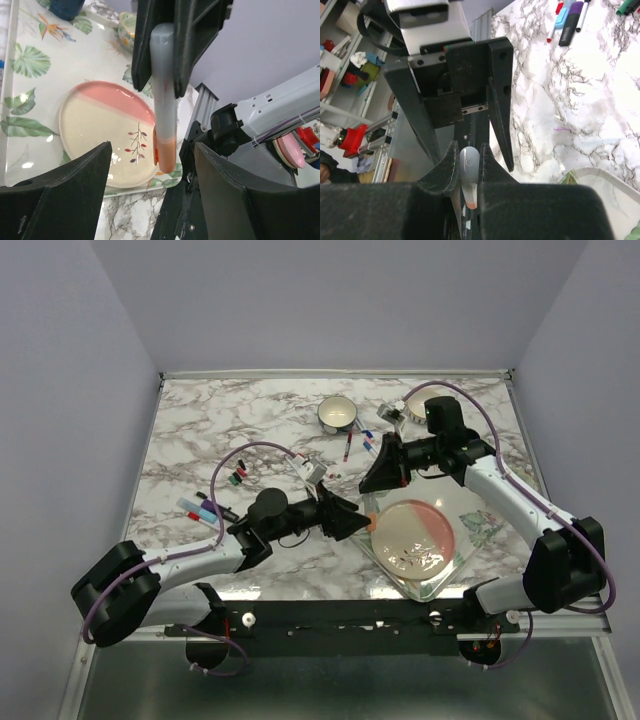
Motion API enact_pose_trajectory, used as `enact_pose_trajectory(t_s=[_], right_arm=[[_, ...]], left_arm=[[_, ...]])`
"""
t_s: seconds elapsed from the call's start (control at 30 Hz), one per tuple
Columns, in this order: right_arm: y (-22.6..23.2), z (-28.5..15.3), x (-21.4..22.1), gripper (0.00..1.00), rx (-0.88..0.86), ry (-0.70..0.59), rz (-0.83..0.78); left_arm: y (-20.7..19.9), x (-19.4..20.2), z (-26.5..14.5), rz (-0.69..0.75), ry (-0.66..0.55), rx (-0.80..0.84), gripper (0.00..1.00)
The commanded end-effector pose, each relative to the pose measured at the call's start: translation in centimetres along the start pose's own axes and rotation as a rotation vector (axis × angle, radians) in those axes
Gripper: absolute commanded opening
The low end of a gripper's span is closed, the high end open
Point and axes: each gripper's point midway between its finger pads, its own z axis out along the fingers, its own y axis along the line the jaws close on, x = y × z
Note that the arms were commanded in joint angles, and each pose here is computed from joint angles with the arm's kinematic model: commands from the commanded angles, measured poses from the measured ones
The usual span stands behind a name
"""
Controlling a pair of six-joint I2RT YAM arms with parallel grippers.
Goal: Open the pen caps
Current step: Hold the pen cap with the left arm and grip the barrel with the right arm
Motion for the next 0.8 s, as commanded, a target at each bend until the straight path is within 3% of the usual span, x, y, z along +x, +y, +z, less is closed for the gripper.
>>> enact_pose_trajectory(t_s=[0.0, 0.63, 0.77], right_arm=[[-0.3, -0.3, -0.6, 0.01, 0.034, -0.023, 0.001], [-1.3, -1.3, -0.9, 0.01, 0.08, -0.064, 0.039], [-1.4, -1.4, -0.9, 0.01, 0.084, -0.067, 0.038]], left_arm=[[-0.9, 0.1, 1.2, 0.003, 0.017, 0.045, 0.75], [-0.9, 1.0, 2.7, -0.034, 0.032, 0.053, 0.74], [-1.0, 1.3, 3.1, -0.04, 0.042, 0.063, 0.68]])
